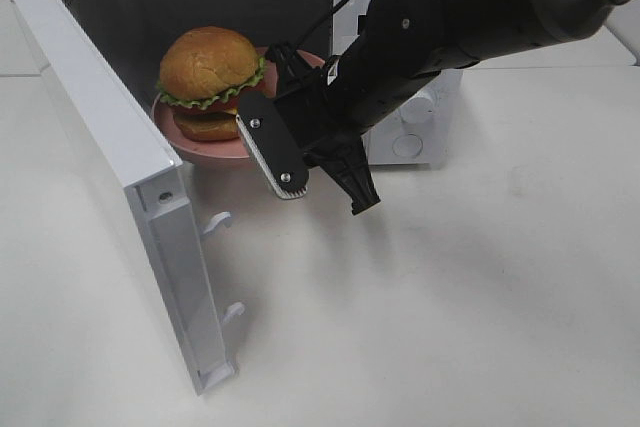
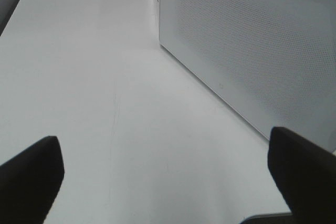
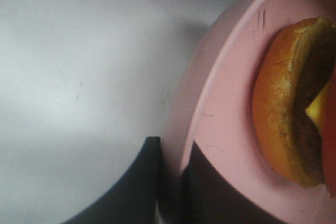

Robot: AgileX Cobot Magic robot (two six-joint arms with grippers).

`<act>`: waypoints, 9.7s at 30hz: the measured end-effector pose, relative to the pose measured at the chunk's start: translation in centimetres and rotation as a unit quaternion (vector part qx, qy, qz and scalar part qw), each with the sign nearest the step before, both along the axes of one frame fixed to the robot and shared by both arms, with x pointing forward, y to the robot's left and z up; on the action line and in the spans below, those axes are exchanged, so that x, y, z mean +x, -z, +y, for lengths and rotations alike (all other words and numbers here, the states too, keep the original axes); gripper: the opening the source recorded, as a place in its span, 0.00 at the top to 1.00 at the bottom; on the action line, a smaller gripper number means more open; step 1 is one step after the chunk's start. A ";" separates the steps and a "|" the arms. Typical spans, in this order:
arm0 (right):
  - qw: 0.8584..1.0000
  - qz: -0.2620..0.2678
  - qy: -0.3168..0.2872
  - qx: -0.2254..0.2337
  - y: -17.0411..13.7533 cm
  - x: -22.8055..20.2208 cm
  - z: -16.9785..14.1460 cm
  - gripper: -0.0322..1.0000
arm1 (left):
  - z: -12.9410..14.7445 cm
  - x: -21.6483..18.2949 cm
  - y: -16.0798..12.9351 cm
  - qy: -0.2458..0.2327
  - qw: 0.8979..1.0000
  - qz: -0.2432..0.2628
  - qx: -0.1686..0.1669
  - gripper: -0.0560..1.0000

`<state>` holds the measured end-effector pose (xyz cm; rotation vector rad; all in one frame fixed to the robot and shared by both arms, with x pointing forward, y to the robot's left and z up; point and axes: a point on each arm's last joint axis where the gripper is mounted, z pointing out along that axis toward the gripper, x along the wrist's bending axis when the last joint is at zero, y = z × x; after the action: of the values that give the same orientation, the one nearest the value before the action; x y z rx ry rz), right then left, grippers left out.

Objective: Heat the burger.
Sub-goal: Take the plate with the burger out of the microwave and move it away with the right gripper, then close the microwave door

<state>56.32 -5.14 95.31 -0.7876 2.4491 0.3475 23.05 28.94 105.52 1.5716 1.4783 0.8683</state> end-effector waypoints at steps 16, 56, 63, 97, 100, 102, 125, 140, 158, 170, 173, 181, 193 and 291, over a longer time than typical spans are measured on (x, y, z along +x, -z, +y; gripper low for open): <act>1.000 0.006 -0.011 -0.011 -1.5 -4.2 -3.1 0.87 | 0.0 0.0 0.0 0.000 1.000 0.000 0.000 0.02; 0.998 -0.011 0.044 0.043 -4.1 -17.6 -13.2 0.87 | 0.0 0.0 0.0 0.000 1.000 0.000 0.000 0.02; 0.998 -0.014 0.063 0.023 -4.7 -19.0 -14.8 0.87 | 0.0 0.0 0.0 0.000 1.000 0.000 0.000 0.02; 0.881 -0.039 0.468 0.052 -5.9 -18.9 -20.0 0.87 | 0.0 0.0 0.0 0.000 1.000 0.000 0.000 0.02; 0.856 -0.045 0.513 0.051 -5.8 -18.8 -20.4 0.87 | 0.0 0.0 0.0 0.000 1.000 0.000 0.000 0.02; 0.852 -0.044 0.520 0.048 -5.7 -18.7 -20.5 0.87 | 0.0 0.0 0.0 0.000 1.000 0.000 0.000 0.02; 0.655 -0.040 0.753 0.047 0.3 -15.2 -19.3 0.87 | 0.0 0.0 0.0 0.000 1.000 0.000 0.000 0.02; 0.565 -0.073 0.818 0.080 4.1 -11.9 -17.5 0.87 | 0.0 0.0 0.0 0.000 1.000 0.000 0.000 0.02; 0.548 -0.079 0.832 0.050 8.6 -10.4 -16.5 0.80 | 0.0 0.0 0.0 0.000 1.000 0.000 0.000 0.02; 0.560 -0.057 0.823 0.072 5.3 -10.4 -16.1 0.44 | 0.0 0.0 0.0 0.000 1.000 0.000 0.000 0.02; 0.564 -0.052 0.821 0.072 4.8 -10.5 -16.1 0.44 | 0.0 0.0 0.0 0.000 1.000 0.000 0.000 0.02; 0.598 0.034 0.796 0.092 0.2 -12.8 -16.2 0.43 | 0.0 0.0 0.0 0.000 1.000 0.000 0.000 0.02; 0.688 0.145 0.681 0.205 -7.6 -18.5 -17.5 0.16 | 0.0 0.0 0.0 0.000 1.000 0.000 0.000 0.02; 0.524 0.004 0.683 0.509 -9.8 -33.2 -25.6 0.24 | 0.0 0.0 0.0 0.000 1.000 0.000 0.000 0.02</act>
<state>23.13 -30.72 105.08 1.5486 1.5653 0.8884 23.05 28.94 105.52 1.5716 1.4783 0.8683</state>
